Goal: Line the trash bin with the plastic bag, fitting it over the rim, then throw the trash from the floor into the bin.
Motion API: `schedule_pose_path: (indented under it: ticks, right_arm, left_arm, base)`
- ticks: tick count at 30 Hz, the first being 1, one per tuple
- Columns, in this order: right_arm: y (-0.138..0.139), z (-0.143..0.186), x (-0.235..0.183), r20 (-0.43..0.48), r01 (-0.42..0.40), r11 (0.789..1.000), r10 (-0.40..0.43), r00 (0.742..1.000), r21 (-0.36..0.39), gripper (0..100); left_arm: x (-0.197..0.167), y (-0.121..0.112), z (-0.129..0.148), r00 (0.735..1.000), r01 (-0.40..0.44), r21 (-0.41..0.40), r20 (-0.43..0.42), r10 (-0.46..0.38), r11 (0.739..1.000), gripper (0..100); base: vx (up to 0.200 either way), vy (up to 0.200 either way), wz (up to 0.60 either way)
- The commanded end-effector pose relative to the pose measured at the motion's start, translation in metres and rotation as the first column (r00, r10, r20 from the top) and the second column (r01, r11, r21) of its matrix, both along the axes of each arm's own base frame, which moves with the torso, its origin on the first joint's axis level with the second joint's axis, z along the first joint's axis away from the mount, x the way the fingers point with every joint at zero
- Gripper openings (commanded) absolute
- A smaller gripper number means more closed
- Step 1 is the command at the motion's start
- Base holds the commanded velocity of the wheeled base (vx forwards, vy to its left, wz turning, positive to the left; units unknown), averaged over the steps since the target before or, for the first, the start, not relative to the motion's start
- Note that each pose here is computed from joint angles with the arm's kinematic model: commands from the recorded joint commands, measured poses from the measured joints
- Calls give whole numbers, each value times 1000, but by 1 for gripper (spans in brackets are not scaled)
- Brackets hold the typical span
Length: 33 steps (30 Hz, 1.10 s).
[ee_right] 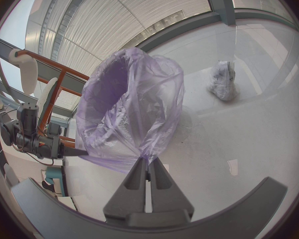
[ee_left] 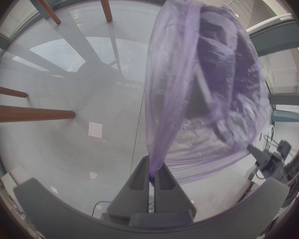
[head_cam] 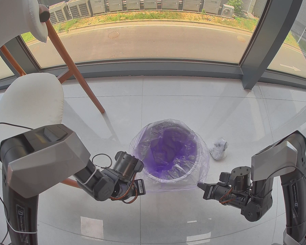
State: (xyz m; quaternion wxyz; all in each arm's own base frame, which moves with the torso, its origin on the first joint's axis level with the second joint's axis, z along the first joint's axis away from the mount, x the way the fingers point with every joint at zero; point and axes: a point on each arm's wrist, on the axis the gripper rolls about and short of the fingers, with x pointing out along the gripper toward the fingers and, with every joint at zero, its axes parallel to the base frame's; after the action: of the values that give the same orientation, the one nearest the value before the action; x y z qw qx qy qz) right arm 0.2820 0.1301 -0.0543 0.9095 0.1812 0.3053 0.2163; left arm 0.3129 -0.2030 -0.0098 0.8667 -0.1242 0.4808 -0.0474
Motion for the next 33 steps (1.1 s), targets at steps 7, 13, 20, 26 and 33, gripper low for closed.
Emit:
schedule_pose_path:
  ticks: [7, 13, 20, 26, 33]
  right_arm:
    - [-8, -19, 23, -27, 60, 998, -60, 998, -7, 0]
    - [-6, -14, 53, -6, 114, 993, -114, 993, 2, 0]
    - [1, -14, 77, -27, 126, 992, -127, 992, -14, 0]
    - [6, -13, 94, -32, 132, 991, -132, 991, -19, 0]
    - [13, -16, 103, -67, 145, 987, -149, 987, -63, 0]
  left_arm:
    - [45, 11, -14, 994, -96, -22, 48, 97, 995, 0]
    - [70, 19, -11, 985, -143, -52, 91, 147, 988, 0]
    - [83, 22, -8, 979, -161, -71, 118, 168, 984, 0]
    - [82, 21, -25, 983, -159, -51, 87, 163, 986, 0]
    - [74, 10, -31, 987, -140, -51, 71, 143, 989, 0]
  base:
    - [0, 0, 0]
    - [0, 0, 0]
    - [0, 0, 0]
    - [0, 0, 0]
    - [0, 0, 0]
